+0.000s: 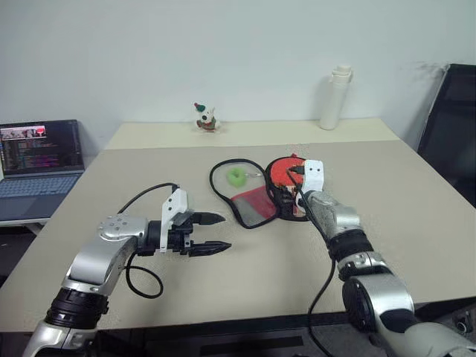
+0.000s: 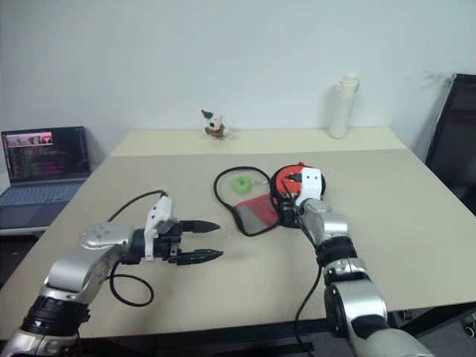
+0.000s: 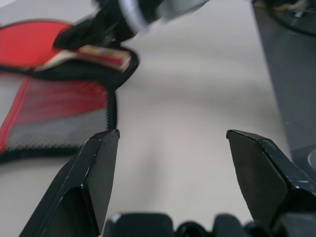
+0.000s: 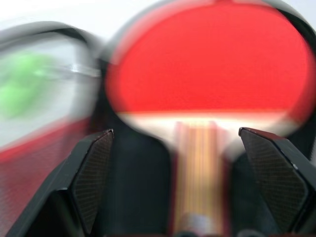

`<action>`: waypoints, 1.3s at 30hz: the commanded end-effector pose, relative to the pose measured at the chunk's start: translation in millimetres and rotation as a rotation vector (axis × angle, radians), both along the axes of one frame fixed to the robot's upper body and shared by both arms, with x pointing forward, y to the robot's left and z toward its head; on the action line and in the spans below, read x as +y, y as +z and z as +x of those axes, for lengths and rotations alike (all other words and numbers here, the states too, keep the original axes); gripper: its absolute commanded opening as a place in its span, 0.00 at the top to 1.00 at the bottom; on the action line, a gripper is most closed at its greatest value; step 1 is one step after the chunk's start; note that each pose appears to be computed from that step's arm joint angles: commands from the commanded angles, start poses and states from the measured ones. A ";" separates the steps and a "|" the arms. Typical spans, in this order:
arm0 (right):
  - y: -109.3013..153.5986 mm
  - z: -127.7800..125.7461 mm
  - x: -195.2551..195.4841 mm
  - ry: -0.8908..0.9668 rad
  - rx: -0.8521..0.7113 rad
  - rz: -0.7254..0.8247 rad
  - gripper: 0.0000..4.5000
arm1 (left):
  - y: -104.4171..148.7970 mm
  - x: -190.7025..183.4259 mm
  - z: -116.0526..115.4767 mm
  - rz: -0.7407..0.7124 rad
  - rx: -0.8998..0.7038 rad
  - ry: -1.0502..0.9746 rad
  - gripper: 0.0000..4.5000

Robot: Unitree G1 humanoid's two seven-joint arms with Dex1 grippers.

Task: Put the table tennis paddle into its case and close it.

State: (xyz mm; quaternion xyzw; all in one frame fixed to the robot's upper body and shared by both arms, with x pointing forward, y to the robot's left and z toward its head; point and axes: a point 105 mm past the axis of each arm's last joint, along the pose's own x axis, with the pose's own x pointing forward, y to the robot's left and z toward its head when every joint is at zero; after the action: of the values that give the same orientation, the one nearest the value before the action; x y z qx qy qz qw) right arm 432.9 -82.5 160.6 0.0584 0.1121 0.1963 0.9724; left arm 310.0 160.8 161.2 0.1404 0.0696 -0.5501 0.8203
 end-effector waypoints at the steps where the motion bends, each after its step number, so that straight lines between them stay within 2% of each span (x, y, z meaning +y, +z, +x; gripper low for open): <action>1: 30.9 -44.5 14.2 0.247 -0.064 0.028 0.00 | 7.7 17.3 11.1 -0.002 -0.055 0.104 0.20; 2: 33.6 -55.2 9.1 0.279 -0.067 0.023 0.00 | 4.4 22.7 17.2 0.010 -0.065 0.142 0.24; 4: 36.7 -69.4 2.6 0.315 -0.065 0.012 0.00 | 0.2 29.4 24.7 0.021 -0.076 0.185 0.27; 7: 45.4 -81.6 -5.2 0.344 -0.078 0.002 0.00 | -5.6 35.8 32.6 0.017 -0.069 0.207 0.43; 9: 56.3 -93.9 -8.5 0.401 -0.105 -0.005 0.00 | -13.1 40.5 40.0 0.025 -0.045 0.215 0.47; 10: 59.3 -99.1 -9.5 0.427 -0.112 -0.012 0.00 | -15.8 42.2 44.3 0.036 -0.042 0.219 0.57; 11: 61.0 -103.1 -10.4 0.447 -0.117 -0.019 0.00 | -17.1 43.2 48.9 0.042 -0.041 0.224 0.62; 16: 64.6 -118.4 -13.9 0.525 -0.132 -0.052 0.00 | -21.8 43.8 75.6 0.081 -0.060 0.276 0.99; 23: 64.8 -116.5 -21.7 0.487 -0.145 -0.074 0.00 | -34.0 25.9 112.2 0.139 -0.081 0.372 0.99; 29: 65.3 -115.7 -27.4 0.455 -0.147 -0.081 0.00 | -42.5 12.4 123.5 0.144 -0.051 0.415 0.99; 33: 66.5 -114.2 -33.1 0.425 -0.148 -0.073 0.00 | -41.0 -4.8 131.1 0.066 -0.017 0.449 0.99; 39: 67.3 -113.0 -37.5 0.398 -0.153 -0.076 0.00 | -34.2 -24.5 137.5 0.079 -0.038 0.439 0.99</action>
State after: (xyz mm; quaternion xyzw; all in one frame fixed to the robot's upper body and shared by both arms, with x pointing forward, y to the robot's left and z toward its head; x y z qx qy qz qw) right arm 324.1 -117.2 212.5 -0.0078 0.0889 0.3854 0.9184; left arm 440.9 138.1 108.0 0.1558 0.1309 -0.3591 0.9108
